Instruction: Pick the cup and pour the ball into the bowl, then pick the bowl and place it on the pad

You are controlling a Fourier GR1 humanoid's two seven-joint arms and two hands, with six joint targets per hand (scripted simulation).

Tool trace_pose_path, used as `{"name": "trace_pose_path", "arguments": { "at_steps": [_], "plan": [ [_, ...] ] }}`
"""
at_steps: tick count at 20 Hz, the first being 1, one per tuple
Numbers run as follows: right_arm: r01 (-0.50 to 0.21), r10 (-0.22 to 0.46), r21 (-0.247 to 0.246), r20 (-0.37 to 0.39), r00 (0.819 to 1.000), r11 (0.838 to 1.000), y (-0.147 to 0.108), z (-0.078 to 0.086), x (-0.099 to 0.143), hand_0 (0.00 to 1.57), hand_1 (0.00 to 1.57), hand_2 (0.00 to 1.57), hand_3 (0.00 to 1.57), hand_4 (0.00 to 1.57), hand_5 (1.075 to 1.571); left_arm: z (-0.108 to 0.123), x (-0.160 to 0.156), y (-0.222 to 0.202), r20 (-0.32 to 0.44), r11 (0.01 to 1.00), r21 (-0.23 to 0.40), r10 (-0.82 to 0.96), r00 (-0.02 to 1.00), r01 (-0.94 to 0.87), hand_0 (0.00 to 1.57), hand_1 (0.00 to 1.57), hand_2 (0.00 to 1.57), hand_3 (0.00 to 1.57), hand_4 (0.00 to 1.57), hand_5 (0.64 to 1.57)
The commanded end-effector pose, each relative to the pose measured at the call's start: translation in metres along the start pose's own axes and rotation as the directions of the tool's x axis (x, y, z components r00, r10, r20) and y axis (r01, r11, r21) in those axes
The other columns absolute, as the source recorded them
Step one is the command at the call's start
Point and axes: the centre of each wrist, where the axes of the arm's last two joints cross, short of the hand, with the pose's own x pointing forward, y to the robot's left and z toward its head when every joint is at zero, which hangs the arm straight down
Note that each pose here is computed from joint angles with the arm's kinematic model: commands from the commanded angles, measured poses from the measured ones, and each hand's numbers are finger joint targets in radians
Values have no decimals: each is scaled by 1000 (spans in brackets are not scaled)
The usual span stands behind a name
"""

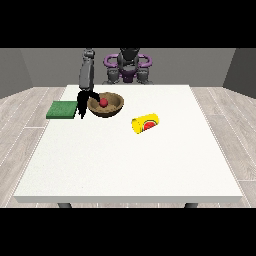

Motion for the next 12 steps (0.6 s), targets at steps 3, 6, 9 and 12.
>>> {"name": "trace_pose_path", "arguments": {
  "at_steps": [3, 6, 9, 12],
  "plan": [
    [6, -5, 4, -66, 998, 1000, 45, 5, -18, 0, 0, 0, 0, 477, 1547, 14, -10, 25, -8, 1000, 10, 5, 1000, -5, 0, 0, 0, 0, 1023, 1540],
    [-93, 54, -211, -186, 981, 973, -21, 21, -22, 878, 878, 580, 0, 608, 1514, 10, 19, 26, 63, 1000, -3, 0, 998, 0, 0, 0, 0, 0, 1018, 1535],
    [-249, 188, -203, -278, 942, 947, -55, 47, -29, 1571, 1571, 1571, 1545, 913, 1470, 9, 23, 28, 62, 1000, -12, 15, 998, -14, 0, 0, 0, 0, 1024, 1537],
    [-342, 272, -215, -298, 915, 915, -67, 37, -13, 1571, 1571, 1571, 1566, 903, 1495, 10, 13, 21, 25, 1000, -20, 19, 1000, -18, 0, 0, 0, 0, 1071, 1523]
  ]
}}
